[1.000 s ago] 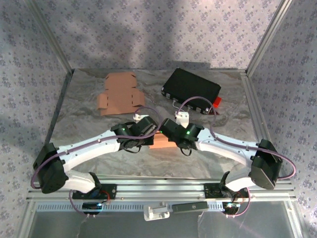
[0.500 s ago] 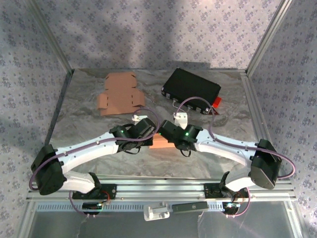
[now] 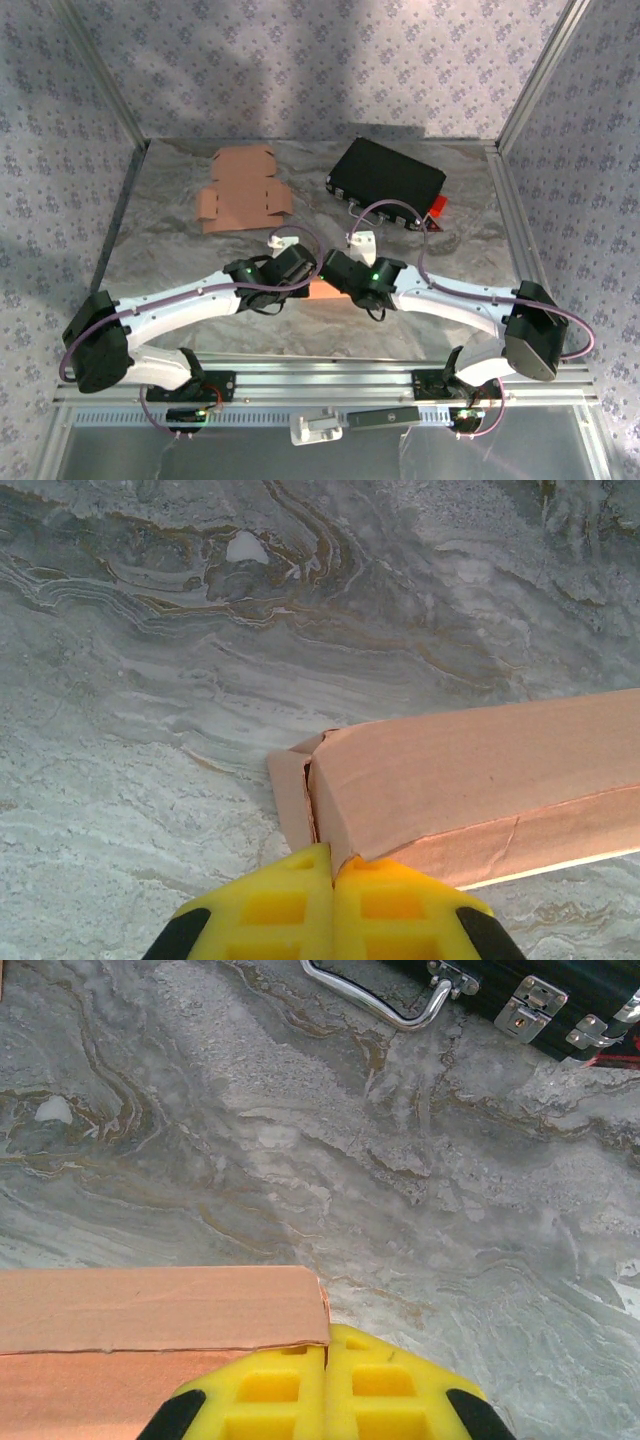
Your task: Fold the paper box
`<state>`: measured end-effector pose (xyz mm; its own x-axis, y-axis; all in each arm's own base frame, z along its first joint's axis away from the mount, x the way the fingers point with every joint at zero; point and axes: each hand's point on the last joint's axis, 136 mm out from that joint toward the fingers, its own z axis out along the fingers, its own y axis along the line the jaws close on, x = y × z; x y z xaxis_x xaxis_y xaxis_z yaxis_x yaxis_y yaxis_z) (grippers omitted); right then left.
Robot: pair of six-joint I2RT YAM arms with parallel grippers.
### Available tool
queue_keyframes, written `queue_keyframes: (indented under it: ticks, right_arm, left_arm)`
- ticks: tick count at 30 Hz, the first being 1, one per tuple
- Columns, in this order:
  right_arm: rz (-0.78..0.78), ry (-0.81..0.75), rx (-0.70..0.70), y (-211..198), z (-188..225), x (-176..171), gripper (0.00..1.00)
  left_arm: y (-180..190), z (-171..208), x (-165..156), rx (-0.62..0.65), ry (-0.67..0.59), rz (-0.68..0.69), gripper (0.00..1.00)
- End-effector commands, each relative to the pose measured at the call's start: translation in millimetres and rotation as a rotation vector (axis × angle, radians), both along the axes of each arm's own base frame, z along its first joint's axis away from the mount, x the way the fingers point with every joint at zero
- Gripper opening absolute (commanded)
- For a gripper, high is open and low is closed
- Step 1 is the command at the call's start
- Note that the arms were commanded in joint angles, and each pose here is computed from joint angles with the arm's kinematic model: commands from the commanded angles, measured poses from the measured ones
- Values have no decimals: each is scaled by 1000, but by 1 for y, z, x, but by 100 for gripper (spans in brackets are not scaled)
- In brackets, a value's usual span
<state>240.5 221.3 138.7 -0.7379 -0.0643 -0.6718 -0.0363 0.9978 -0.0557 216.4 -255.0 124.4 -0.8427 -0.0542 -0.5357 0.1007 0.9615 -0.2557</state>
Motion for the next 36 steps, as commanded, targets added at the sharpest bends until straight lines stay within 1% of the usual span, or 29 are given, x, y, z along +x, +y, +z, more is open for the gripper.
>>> queue_keyframes:
  ticks: [1, 3, 5, 9, 11, 18, 21, 23, 26, 27, 30, 31, 33, 36]
  right_arm:
    - [17, 8, -41, -8, -2, -7, 0]
    - [20, 5, -36, -8, 1, -8, 0]
    - [25, 4, -28, -6, 5, -9, 4]
    - [30, 13, -1, -3, 13, -14, 19]
    - [34, 25, 37, -1, 15, -18, 25]
    - [50, 68, 225, 6, 29, -34, 55]
    - [47, 76, 305, 7, 38, -39, 62]
    - [30, 82, 367, 5, 45, -41, 65]
    - [-57, 119, 490, 1, 49, -41, 69]
    - [-83, 130, 550, 3, 50, -41, 71]
    - [-151, 162, 772, 16, 52, -38, 81]
    - [-177, 162, 863, 21, 55, -35, 84]
    - [-264, 195, 994, 24, 55, -31, 88]
    - [-362, 245, 1119, 27, 56, -30, 90]
  left_arm:
    - [14, -14, -11, 59, 39, 9, 0]
    - [15, -14, -11, 60, 38, 10, 0]
    - [15, -13, -11, 61, 34, 14, 0]
    - [14, -13, -11, 65, 31, 15, 0]
    - [14, -12, -11, 71, 26, 17, 0]
    - [19, -4, -11, 101, -8, 32, 0]
    - [18, -1, -10, 95, -18, 34, 0]
    - [18, 1, -10, 98, -23, 33, 0]
    - [16, 2, -11, 101, -27, 29, 0]
    - [15, 2, -10, 102, -28, 30, 0]
    - [12, 3, -10, 104, -29, 25, 0]
    - [11, 3, -10, 106, -28, 23, 0]
    - [10, 3, -10, 111, -29, 20, 0]
    - [9, 3, -10, 115, -29, 18, 0]
